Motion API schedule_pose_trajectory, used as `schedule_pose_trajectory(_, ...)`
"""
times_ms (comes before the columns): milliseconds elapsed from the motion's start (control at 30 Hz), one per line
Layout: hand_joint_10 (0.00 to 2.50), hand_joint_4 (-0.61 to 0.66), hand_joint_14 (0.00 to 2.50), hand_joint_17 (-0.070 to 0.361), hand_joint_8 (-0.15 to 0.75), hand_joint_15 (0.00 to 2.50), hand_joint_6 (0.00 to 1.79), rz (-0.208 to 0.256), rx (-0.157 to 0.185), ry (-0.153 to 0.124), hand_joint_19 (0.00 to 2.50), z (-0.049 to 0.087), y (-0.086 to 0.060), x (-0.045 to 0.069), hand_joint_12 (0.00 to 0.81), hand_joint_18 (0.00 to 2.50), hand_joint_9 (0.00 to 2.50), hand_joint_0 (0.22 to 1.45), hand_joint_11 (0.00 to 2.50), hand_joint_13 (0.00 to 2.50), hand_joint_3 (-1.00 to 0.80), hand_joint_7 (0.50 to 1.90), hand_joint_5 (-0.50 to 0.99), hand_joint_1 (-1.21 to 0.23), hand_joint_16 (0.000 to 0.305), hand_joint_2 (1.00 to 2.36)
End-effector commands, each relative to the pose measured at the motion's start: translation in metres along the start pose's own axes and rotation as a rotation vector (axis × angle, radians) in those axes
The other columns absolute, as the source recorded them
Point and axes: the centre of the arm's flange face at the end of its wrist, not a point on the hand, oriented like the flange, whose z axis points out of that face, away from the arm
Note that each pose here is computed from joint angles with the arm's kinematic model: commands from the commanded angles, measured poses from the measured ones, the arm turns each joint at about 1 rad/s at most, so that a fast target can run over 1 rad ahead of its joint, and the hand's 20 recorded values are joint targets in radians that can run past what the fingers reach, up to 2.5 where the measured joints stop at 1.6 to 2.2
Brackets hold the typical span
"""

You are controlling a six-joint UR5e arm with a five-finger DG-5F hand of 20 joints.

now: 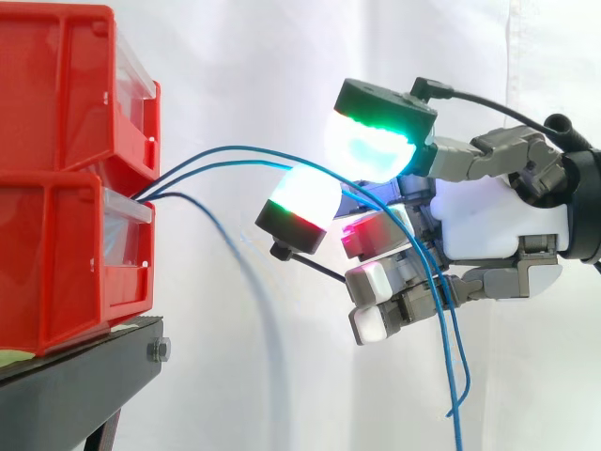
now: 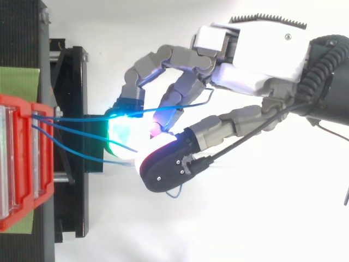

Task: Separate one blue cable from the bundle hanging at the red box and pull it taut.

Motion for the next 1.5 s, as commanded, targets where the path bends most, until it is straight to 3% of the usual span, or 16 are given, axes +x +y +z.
schedule_pose_trajectory(0,0.02,0.10,0.03,0.108,0.295,0.75,0.87,-0.001,0.000,-0.002,0.70,0.000,0.000,0.000,0.348,0.71,1.19,0.60,1.26,0.99,-0.50,0.90,-0.20,-0.71,0.048,1.00)
schedule_pose_trajectory(267,0.02,0.08,0.03,0.107,0.298,0.75,0.87,-0.003,0.000,-0.002,0.72,0.000,0.000,0.000,0.351,0.71,1.21,0.63,1.27,1.00,-0.50,0.95,-0.19,-0.57,0.048,1.00)
schedule_pose_trajectory(467,0.02,0.05,0.03,0.109,0.303,0.75,0.89,-0.004,0.000,-0.002,0.73,0.000,0.000,0.001,0.356,0.72,1.20,0.64,1.27,0.99,-0.32,1.05,-0.20,-0.67,0.048,1.02)
schedule_pose_trajectory(533,0.02,0.04,0.03,0.110,0.299,0.76,0.91,-0.004,0.000,-0.002,0.72,0.000,0.000,0.001,0.357,0.71,1.16,0.65,1.28,0.98,-0.30,0.99,-0.21,-0.69,0.049,1.02)
schedule_pose_trajectory(833,0.02,0.05,0.03,0.111,0.281,0.74,0.91,-0.004,0.000,-0.005,0.67,0.000,0.000,-0.001,0.341,0.70,1.10,0.73,1.26,0.96,-0.49,0.93,-0.23,-0.78,0.049,1.00)
schedule_pose_trajectory(1167,0.02,0.05,0.03,0.110,0.272,0.74,0.91,-0.019,0.008,-0.010,0.63,0.000,-0.002,-0.006,0.335,0.71,1.14,0.78,1.28,0.97,-0.50,0.92,-0.23,-0.86,0.049,1.00)
schedule_pose_trajectory(1367,0.02,0.06,0.03,0.109,0.256,0.75,0.91,-0.026,0.011,-0.018,0.64,0.000,-0.004,-0.012,0.327,0.72,1.21,0.69,1.35,0.98,-0.50,0.96,-0.21,-0.95,0.048,1.00)
schedule_pose_trajectory(1467,0.02,0.05,0.03,0.111,0.260,0.75,0.90,-0.032,0.036,-0.017,0.65,-0.006,-0.019,-0.015,0.334,0.69,1.21,0.57,1.35,0.98,-0.50,0.93,-0.21,-0.96,0.049,1.00)
